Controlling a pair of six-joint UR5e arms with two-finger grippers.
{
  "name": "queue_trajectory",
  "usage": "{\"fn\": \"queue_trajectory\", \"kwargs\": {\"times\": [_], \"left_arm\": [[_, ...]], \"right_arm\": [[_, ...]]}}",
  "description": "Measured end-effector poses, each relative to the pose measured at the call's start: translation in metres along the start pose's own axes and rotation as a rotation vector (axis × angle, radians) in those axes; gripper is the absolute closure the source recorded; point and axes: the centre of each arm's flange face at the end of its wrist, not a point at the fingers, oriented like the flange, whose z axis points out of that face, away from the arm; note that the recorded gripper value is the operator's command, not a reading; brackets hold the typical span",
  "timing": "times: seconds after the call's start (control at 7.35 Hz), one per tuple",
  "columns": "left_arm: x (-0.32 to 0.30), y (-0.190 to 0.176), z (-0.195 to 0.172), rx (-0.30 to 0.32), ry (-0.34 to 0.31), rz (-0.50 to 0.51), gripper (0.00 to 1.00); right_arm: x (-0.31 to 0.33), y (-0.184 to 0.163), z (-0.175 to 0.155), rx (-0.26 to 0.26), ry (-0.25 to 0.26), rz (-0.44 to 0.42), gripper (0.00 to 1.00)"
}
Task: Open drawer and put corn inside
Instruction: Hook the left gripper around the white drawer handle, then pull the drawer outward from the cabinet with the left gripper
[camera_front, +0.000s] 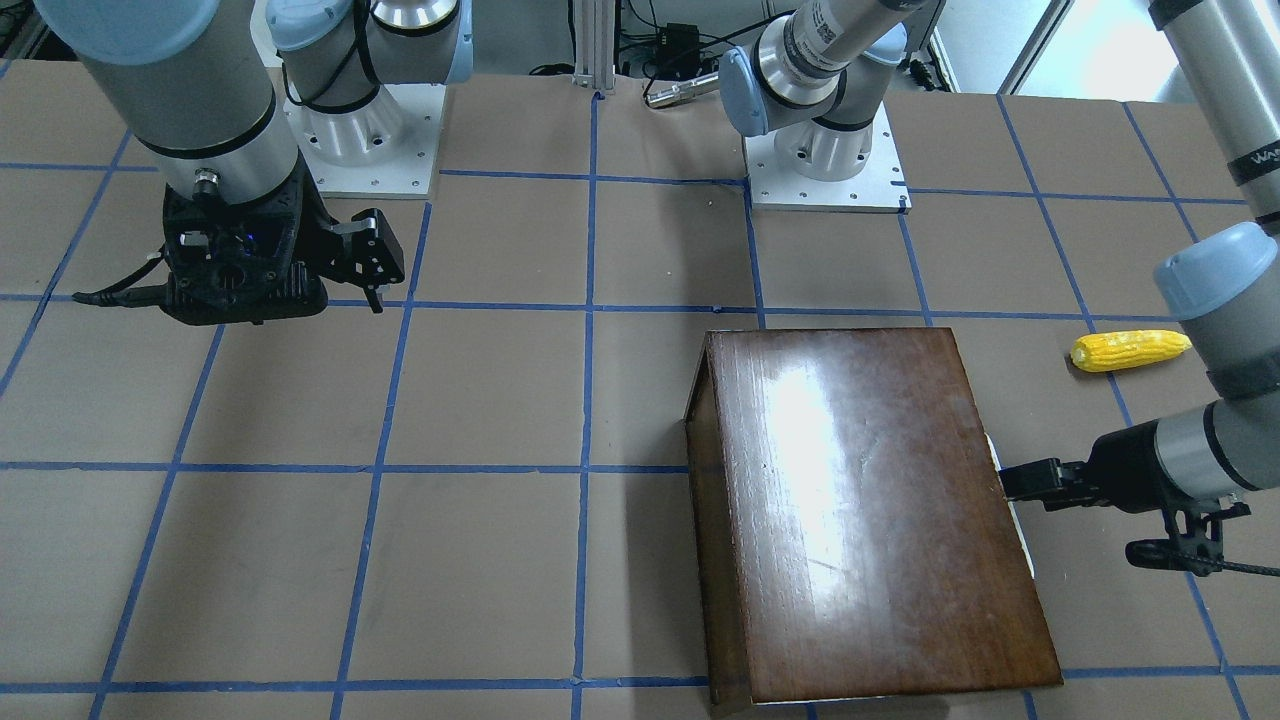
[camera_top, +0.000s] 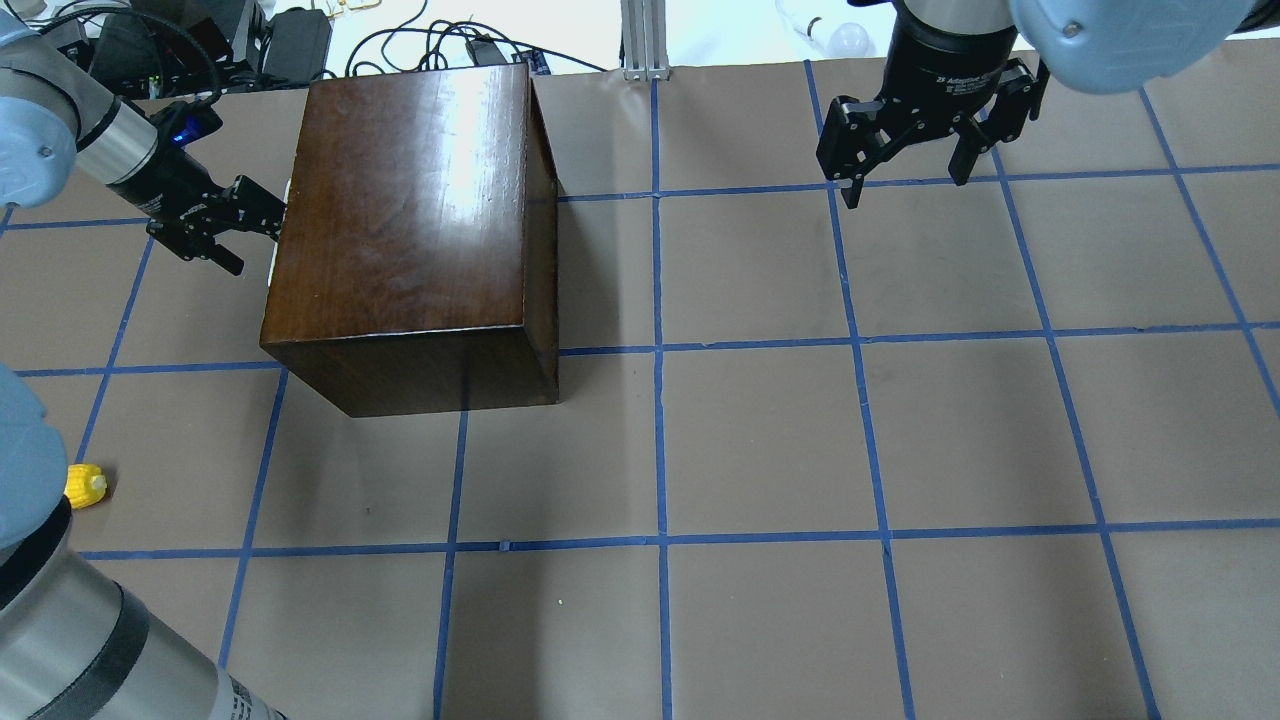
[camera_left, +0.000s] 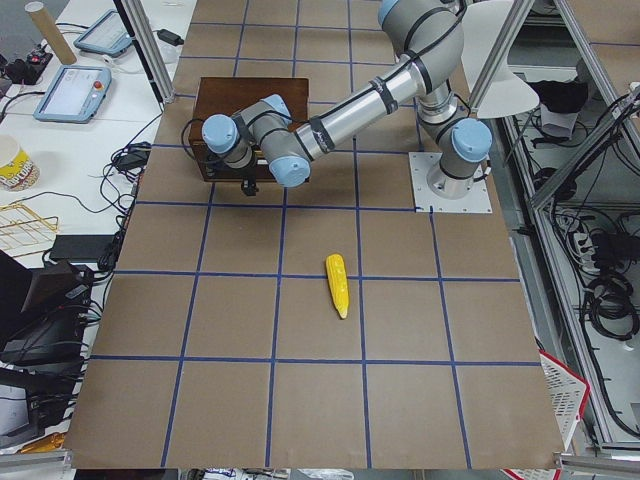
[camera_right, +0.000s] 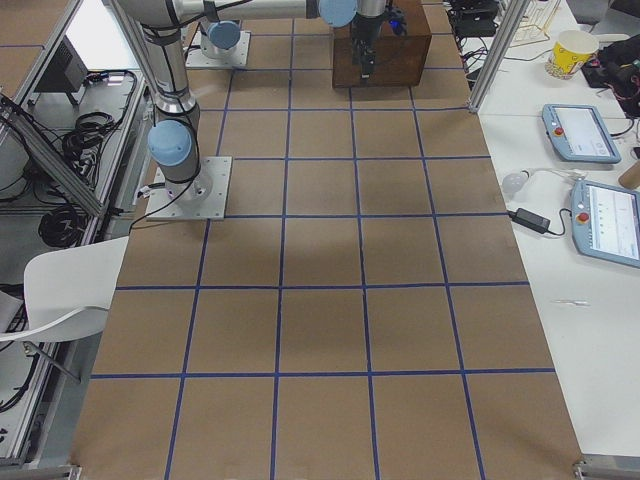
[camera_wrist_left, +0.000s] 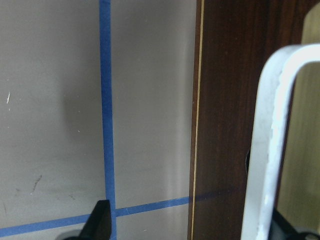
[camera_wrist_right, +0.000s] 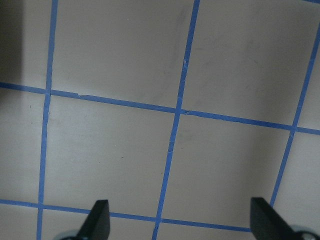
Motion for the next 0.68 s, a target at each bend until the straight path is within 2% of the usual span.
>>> {"fn": "queue_trajectory", "kwargs": {"times": [0.68], "left_arm": [[-0.0103,-0.0023,-0.011,0.045,-0.031,0.01,0.0]], "right_arm": [[0.0,0.0,0.0,0.0,0.0,-0.001,0.0]]}}
